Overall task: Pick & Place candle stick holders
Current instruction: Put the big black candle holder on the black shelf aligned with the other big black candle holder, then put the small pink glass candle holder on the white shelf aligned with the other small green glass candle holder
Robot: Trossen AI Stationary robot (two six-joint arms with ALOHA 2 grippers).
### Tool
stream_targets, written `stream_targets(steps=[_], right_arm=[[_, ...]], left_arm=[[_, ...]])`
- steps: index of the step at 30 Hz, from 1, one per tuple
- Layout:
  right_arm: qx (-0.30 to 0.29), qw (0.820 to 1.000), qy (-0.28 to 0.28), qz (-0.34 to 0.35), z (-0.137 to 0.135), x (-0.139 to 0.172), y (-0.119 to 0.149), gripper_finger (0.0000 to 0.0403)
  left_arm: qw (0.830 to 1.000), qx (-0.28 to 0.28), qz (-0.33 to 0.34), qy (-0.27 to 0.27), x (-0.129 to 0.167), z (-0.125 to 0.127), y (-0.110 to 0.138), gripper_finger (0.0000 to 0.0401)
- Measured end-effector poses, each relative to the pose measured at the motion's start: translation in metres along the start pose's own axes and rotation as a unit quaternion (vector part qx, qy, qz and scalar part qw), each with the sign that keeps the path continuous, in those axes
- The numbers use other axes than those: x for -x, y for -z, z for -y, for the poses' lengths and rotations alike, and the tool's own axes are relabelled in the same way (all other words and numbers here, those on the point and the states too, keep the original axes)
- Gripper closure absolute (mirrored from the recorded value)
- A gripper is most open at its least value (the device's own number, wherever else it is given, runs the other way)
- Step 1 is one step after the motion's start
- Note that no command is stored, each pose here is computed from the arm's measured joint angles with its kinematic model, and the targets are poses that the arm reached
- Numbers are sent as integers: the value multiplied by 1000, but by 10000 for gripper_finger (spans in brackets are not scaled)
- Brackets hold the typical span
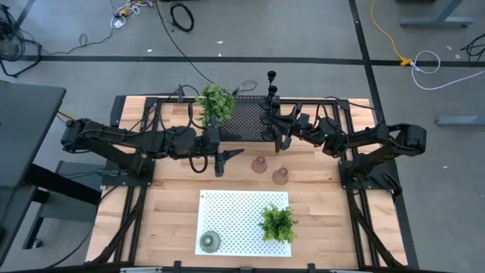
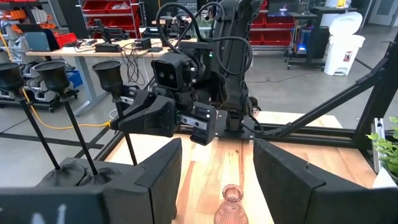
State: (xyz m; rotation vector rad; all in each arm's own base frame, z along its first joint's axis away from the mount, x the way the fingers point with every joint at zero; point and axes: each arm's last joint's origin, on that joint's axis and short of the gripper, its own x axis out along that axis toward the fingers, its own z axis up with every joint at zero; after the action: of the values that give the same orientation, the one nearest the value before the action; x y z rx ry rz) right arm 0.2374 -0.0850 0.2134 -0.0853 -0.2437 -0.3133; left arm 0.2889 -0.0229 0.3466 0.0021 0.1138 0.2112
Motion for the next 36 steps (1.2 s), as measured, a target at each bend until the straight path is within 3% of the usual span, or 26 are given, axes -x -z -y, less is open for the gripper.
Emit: stream_targets(steps=[13, 36], right_arm=[[0, 1000, -2, -3, 0, 0, 1, 358], [0, 1000, -7, 13, -2, 5, -15, 234]], left_arm=[[1000, 0, 0, 0, 0, 0, 0, 199], [1000, 0, 0, 0, 0, 0, 0, 199]])
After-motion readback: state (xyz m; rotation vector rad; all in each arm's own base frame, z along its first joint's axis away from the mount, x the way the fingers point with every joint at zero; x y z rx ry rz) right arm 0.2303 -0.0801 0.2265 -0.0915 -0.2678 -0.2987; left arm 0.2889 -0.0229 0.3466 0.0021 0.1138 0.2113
